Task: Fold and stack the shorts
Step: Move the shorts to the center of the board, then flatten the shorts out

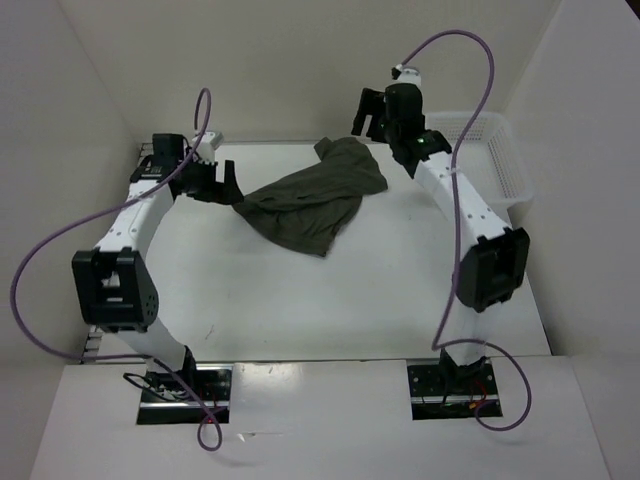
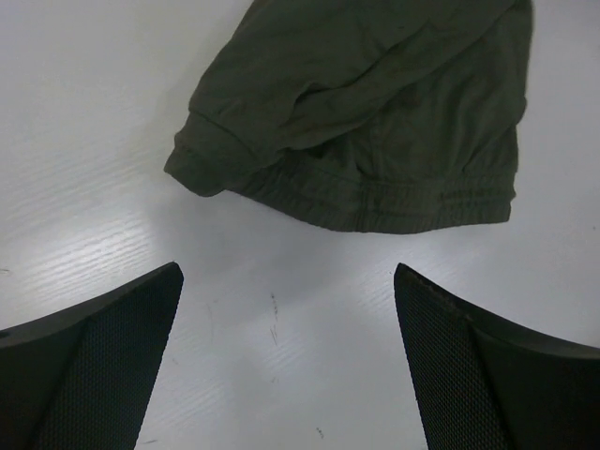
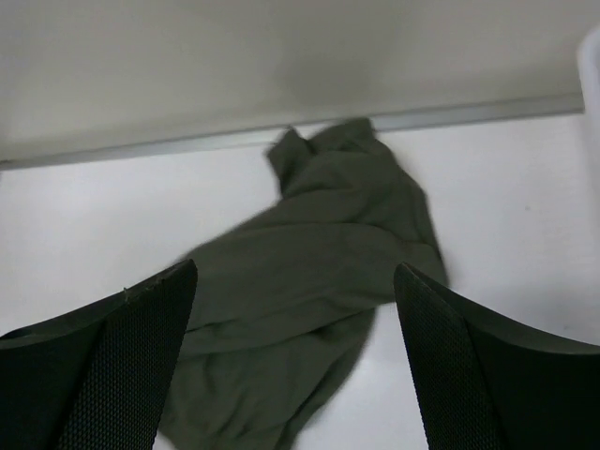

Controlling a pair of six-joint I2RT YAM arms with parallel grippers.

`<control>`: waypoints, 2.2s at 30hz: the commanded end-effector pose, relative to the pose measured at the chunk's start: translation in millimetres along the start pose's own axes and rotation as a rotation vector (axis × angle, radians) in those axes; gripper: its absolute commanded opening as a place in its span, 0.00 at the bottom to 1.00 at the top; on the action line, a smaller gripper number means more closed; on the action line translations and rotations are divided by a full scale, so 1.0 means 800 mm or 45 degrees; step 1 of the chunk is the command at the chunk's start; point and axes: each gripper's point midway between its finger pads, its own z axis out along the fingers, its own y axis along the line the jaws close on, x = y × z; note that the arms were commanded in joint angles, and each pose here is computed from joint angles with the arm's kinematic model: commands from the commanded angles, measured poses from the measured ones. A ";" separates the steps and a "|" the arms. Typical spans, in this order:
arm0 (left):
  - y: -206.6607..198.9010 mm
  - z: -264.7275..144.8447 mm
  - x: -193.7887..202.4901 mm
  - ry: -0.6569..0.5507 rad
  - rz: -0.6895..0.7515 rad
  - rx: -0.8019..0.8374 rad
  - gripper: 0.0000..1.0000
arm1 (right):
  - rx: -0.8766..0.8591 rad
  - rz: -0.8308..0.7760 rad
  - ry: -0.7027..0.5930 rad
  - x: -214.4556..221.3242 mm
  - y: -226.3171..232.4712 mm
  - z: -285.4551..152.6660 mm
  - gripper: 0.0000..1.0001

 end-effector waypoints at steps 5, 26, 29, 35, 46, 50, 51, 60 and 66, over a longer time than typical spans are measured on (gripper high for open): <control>0.045 0.086 -0.035 -0.014 -0.129 -0.011 1.00 | 0.071 -0.007 0.332 0.133 -0.073 0.139 0.90; 0.052 0.171 0.032 0.192 -0.232 0.089 0.91 | 0.194 -0.005 0.464 0.193 -0.154 0.194 0.94; 0.046 0.165 0.029 0.193 -0.250 0.101 0.91 | 0.229 -0.003 0.539 0.229 -0.173 0.197 0.97; 0.042 0.125 0.025 0.191 -0.210 0.046 0.98 | 0.175 0.059 0.611 0.252 -0.186 0.198 0.97; 0.029 0.108 0.052 0.246 -0.242 0.059 0.87 | 0.110 0.095 0.670 0.273 -0.177 0.198 0.84; 0.047 0.126 0.062 0.283 -0.228 0.016 0.87 | 0.094 0.098 0.658 0.268 -0.173 0.202 0.83; 0.052 0.131 0.066 0.288 -0.228 0.001 0.87 | 0.081 0.101 0.662 0.269 -0.171 0.202 0.83; 0.054 0.149 0.075 0.310 -0.274 0.029 0.87 | 0.059 0.107 0.669 0.270 -0.167 0.201 0.83; 0.042 0.168 0.044 0.228 -0.340 0.143 0.67 | 0.036 0.092 0.676 0.274 -0.159 0.203 0.71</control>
